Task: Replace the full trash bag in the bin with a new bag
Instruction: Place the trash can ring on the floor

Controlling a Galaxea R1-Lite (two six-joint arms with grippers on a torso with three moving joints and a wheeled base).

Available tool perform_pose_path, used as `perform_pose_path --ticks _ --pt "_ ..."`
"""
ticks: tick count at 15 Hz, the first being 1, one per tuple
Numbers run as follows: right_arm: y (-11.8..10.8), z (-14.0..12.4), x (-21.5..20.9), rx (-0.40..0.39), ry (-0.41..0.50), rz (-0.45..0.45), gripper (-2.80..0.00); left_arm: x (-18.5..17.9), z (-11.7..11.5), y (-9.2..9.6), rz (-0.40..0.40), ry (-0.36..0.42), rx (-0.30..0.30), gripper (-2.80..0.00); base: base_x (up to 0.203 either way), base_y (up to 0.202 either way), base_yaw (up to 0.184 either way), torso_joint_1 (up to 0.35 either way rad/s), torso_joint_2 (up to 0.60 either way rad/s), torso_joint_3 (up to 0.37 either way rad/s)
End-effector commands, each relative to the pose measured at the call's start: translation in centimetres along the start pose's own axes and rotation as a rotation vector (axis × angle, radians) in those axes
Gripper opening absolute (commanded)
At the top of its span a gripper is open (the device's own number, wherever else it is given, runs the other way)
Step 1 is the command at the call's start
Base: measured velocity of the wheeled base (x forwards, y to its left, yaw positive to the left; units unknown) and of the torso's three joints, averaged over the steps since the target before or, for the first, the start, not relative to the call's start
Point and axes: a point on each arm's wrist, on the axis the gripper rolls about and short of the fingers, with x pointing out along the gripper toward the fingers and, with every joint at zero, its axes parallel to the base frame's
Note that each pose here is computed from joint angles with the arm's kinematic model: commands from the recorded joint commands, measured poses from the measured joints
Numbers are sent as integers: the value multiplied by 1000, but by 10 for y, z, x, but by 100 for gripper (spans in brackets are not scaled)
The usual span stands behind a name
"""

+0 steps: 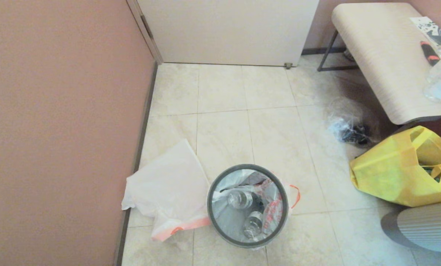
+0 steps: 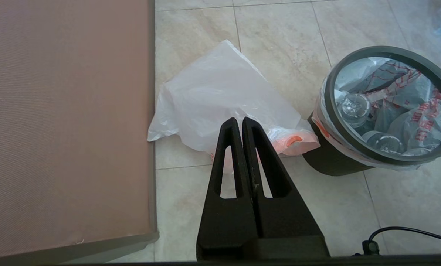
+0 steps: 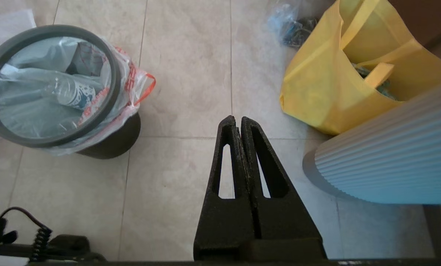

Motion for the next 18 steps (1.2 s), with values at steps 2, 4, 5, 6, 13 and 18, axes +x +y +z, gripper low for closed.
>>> perform_pose_path --ticks 2,4,5,6,13,18 --pt "-4 38 31 3 158 19 -280 1 -2 0 0 8 0 -280 0 0 0 0 0 0" --pt "-6 58 58 10 252 39 -280 1 -2 0 0 8 0 -280 0 0 0 0 0 0" --pt "-7 66 74 18 300 47 -280 1 -2 0 0 8 0 -280 0 0 0 0 0 0" --pt "-8 71 93 28 353 56 -280 1 -2 0 0 8 0 -280 0 0 0 0 0 0" --pt "21 26 243 65 633 168 -280 1 -2 0 0 8 0 -280 0 0 0 0 0 0" --pt "49 -16 301 56 639 204 -280 1 -2 0 0 7 0 -280 0 0 0 0 0 0"
